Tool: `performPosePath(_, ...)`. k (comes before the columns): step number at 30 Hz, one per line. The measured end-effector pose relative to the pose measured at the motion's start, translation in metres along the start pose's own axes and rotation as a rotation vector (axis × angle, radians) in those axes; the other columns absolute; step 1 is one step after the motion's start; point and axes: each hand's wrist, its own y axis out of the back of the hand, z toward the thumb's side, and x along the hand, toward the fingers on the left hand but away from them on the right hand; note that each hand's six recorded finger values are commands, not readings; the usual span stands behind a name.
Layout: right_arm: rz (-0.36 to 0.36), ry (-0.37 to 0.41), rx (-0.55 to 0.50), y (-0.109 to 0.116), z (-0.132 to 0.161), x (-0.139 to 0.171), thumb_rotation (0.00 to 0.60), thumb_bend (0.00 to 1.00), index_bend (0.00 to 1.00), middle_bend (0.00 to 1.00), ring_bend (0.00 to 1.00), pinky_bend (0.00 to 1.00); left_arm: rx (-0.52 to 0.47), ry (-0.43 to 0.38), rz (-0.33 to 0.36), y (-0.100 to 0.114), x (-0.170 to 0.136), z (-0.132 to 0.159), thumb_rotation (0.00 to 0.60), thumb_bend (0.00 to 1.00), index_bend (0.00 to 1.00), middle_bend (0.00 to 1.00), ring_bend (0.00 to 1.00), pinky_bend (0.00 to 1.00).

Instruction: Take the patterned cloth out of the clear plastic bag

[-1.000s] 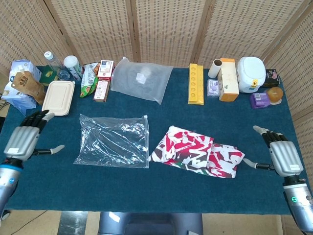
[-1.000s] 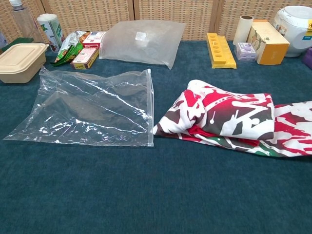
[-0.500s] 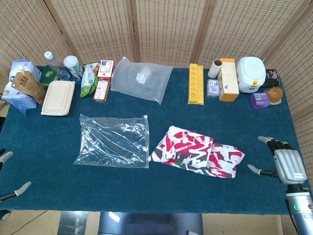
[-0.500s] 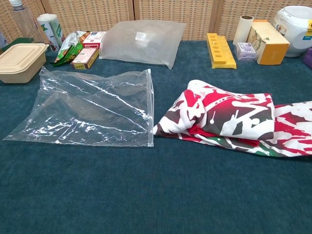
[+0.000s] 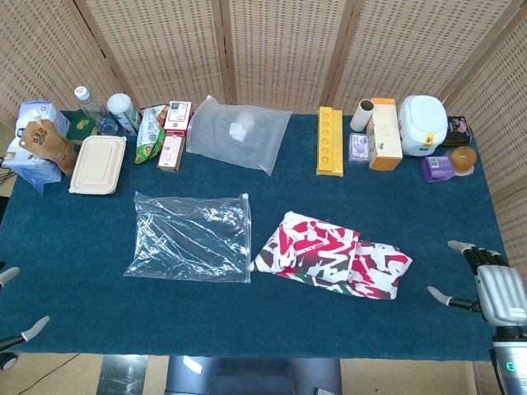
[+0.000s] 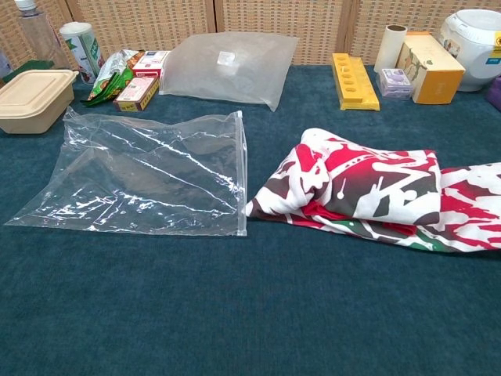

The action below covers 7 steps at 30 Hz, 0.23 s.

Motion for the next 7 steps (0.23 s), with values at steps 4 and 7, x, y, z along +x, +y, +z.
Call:
performPosePath(4, -0.003, -0.004, -0.007, 0.0002, -0.0032, 0.0033, 0.334, 0.14, 0.24, 0.31, 0.33, 0.26, -0.001, -0.01, 0.01, 0.0024, 0.0035, 0.0046, 0.394, 0.11, 0.17, 0.12, 0.04, 0.11)
performPosePath(7, -0.013, 0.002, -0.012, 0.0019, -0.0026, 0.0034, 0.333, 0.14, 0.25, 0.31, 0.33, 0.26, -0.003, -0.01, 0.011, 0.0028, 0.0055, 0.0061, 0.397, 0.11, 0.17, 0.12, 0.04, 0.11)
